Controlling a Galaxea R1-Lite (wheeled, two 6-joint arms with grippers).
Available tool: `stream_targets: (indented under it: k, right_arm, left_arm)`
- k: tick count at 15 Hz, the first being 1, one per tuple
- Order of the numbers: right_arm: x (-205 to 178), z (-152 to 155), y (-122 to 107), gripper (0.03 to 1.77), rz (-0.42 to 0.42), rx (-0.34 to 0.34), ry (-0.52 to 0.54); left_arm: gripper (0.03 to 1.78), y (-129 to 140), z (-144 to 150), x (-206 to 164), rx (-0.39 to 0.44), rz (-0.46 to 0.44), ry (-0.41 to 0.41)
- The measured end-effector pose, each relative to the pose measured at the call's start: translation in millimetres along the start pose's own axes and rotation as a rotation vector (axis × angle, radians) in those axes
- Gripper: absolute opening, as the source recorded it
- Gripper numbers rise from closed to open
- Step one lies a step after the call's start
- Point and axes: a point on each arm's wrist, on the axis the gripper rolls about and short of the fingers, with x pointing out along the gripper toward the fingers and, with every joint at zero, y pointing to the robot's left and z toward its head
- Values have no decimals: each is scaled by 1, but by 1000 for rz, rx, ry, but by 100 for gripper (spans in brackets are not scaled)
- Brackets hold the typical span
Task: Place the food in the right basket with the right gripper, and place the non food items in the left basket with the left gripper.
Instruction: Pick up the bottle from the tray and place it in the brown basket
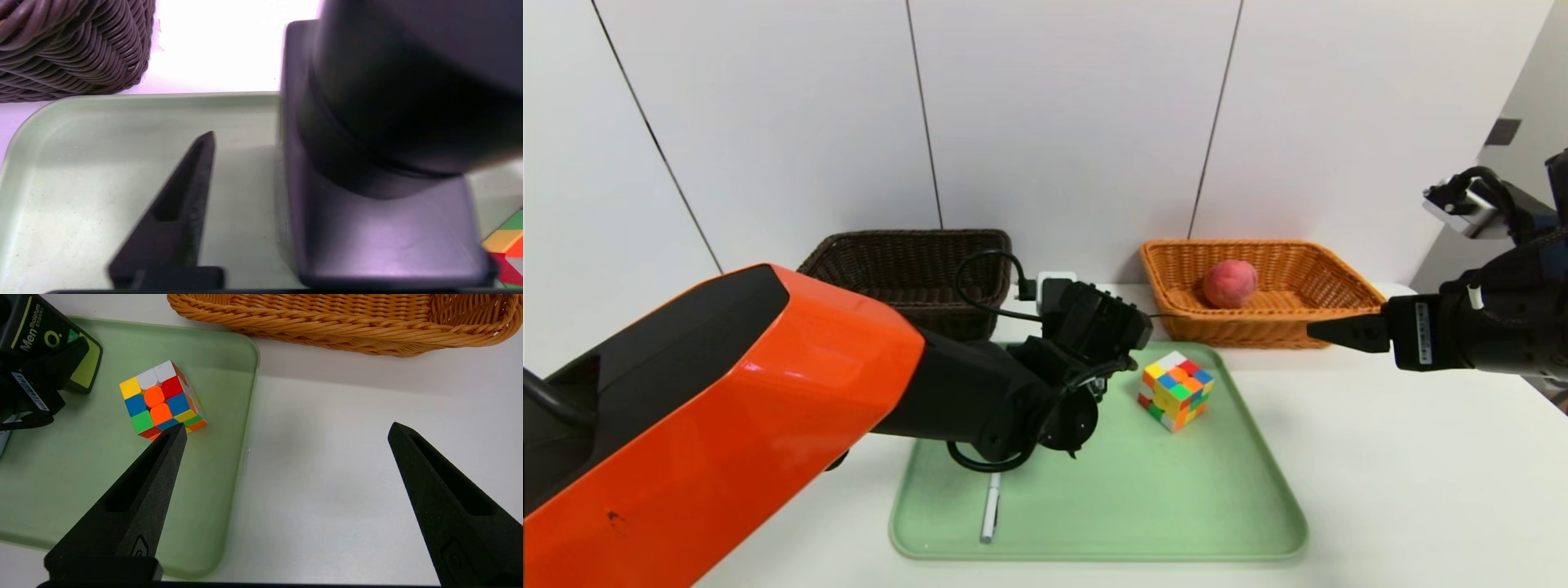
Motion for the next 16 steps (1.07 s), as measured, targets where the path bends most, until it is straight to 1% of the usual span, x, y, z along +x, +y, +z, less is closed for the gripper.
stream_targets:
  k: [1, 3, 4, 12, 16]
  right_arm:
    - [0, 0, 0, 170, 1, 0, 2]
    - [0, -1, 0, 170, 1, -1, 4]
    - [1, -1, 0, 170, 3, 0, 5]
    - [2, -3, 0, 170, 7, 2, 15]
    - [3, -5, 0, 170, 2, 5, 22]
  left_arm:
    - [97, 0, 0, 0, 1, 0, 1]
    - [79, 0, -1, 0, 3, 0, 1]
    - [63, 0, -1, 0, 6, -1, 3]
    - [62, 2, 9, -8, 17, -12, -10]
    - [62, 1, 22, -35, 45, -57, 0]
